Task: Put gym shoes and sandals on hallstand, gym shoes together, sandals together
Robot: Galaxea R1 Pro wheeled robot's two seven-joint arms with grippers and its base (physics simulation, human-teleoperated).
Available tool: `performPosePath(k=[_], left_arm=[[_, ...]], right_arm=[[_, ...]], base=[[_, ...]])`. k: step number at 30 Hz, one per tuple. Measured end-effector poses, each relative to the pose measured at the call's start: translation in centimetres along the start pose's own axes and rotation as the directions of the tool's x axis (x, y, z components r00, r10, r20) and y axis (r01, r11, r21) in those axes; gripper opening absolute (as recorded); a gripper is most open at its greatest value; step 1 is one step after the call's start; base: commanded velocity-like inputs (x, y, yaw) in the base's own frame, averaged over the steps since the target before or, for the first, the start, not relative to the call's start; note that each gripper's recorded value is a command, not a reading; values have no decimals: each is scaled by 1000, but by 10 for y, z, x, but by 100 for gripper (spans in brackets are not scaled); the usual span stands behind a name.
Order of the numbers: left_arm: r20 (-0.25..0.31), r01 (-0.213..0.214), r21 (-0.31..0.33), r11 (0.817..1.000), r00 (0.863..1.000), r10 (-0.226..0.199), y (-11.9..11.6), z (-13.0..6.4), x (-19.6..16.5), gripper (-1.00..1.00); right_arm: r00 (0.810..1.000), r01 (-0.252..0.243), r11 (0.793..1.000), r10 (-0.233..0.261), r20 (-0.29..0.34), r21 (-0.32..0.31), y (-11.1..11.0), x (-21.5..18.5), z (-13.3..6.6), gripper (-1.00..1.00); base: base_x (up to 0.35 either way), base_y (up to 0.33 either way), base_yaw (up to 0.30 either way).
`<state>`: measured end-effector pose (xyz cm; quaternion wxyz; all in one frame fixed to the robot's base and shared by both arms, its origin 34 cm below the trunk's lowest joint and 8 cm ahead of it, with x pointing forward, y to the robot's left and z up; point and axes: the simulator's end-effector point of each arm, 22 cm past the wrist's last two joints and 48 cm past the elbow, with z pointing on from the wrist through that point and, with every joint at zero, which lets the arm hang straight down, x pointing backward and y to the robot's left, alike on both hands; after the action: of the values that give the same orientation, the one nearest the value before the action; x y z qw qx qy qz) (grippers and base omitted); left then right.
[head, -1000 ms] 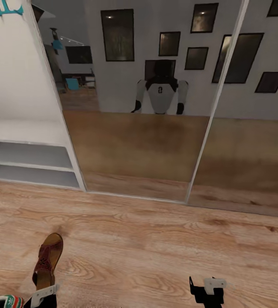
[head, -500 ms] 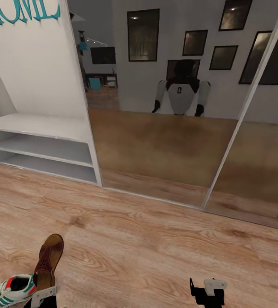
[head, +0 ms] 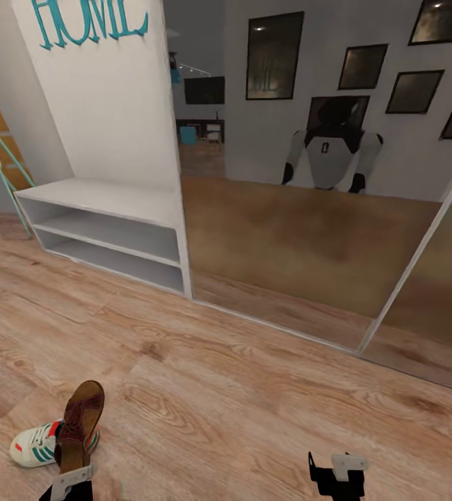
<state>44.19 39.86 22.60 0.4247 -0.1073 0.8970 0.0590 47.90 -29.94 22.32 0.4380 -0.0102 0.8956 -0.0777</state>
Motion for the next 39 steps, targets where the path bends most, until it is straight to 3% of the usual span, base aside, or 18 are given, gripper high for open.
performPosePath(k=[17, 25, 39], left_arm=[[3, 1, -1, 1000, 1000, -1, 0, 0, -1, -100], [71, -8, -4, 1000, 997, 8, 2, -1, -15, -100], [75, -6, -7, 1000, 997, 6, 3, -2, -15, -100]], right_arm=[[1000, 0, 1000, 0, 0, 0, 0, 0, 0, 100], [1000, 0, 1000, 0, 0, 0, 0, 0, 0, 100], [1000, 1, 1000, -1, 0, 0, 0, 0, 0, 100]], base=[[0, 0, 279], [0, 0, 279], [0, 0, 279]])
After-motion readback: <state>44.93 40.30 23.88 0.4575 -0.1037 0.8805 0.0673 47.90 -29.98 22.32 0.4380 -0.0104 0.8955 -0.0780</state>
